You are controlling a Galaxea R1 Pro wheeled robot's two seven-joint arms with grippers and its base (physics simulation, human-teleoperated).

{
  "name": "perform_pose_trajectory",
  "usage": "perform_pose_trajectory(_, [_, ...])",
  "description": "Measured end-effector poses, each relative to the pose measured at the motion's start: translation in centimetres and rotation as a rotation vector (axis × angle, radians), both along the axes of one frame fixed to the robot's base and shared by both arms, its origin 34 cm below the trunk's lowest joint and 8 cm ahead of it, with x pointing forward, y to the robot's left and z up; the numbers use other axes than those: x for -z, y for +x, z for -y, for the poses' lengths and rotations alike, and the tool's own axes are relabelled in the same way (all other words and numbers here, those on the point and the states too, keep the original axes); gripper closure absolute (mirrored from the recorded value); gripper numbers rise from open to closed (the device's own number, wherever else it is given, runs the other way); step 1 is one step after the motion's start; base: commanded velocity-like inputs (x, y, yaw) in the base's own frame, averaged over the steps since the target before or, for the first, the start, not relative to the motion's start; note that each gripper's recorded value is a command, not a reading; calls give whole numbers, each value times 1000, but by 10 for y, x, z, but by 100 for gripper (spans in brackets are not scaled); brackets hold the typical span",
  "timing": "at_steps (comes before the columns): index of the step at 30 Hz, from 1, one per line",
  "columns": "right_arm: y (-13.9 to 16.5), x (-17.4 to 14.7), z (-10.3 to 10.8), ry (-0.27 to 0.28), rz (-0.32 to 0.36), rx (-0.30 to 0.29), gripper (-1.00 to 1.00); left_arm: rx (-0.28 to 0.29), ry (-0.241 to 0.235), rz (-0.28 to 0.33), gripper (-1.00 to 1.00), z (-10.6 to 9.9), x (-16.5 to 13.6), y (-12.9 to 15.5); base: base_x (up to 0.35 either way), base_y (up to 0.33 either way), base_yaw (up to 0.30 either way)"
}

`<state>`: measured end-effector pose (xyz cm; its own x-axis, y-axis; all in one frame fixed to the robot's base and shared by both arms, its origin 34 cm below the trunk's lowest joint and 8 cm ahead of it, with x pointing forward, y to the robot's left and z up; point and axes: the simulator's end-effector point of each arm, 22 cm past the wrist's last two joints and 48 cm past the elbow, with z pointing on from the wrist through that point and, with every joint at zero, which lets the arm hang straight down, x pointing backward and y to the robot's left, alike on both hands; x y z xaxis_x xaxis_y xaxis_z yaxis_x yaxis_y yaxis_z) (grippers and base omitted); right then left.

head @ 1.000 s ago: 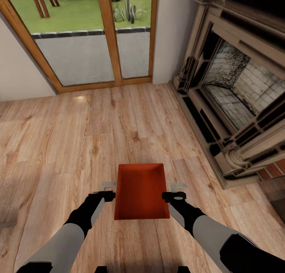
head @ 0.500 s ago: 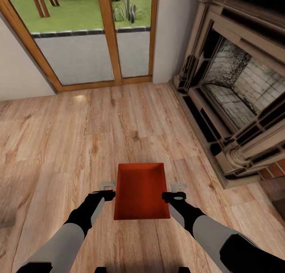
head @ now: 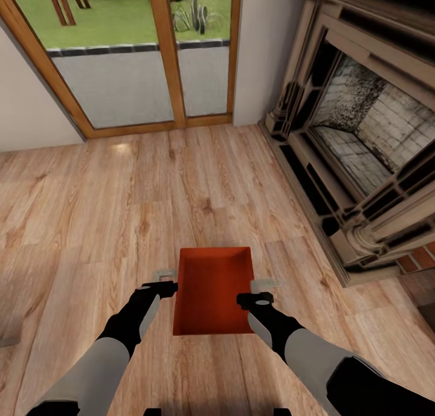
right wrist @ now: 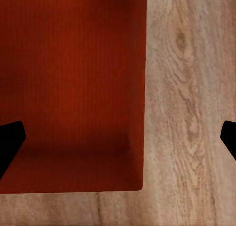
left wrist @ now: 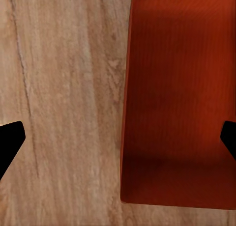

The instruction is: Move the two storage containers from the living room to the garage. In the garage, place one container on the floor and stack the other container on top of it (either order is fine).

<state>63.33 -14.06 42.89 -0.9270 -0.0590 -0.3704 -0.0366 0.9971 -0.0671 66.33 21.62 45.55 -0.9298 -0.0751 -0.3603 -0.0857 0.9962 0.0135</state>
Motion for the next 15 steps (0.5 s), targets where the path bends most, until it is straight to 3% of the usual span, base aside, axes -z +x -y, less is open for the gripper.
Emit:
perform_pose_trajectory(7, [0, 11, -7, 10, 5, 0, -100, 5, 4, 3, -100, 0, 11, 1, 0, 0, 0])
perform_pose_trajectory(15, [0, 17, 2, -3, 4, 8, -100, 4, 7, -2, -100, -1, 17, -1, 0, 0, 0])
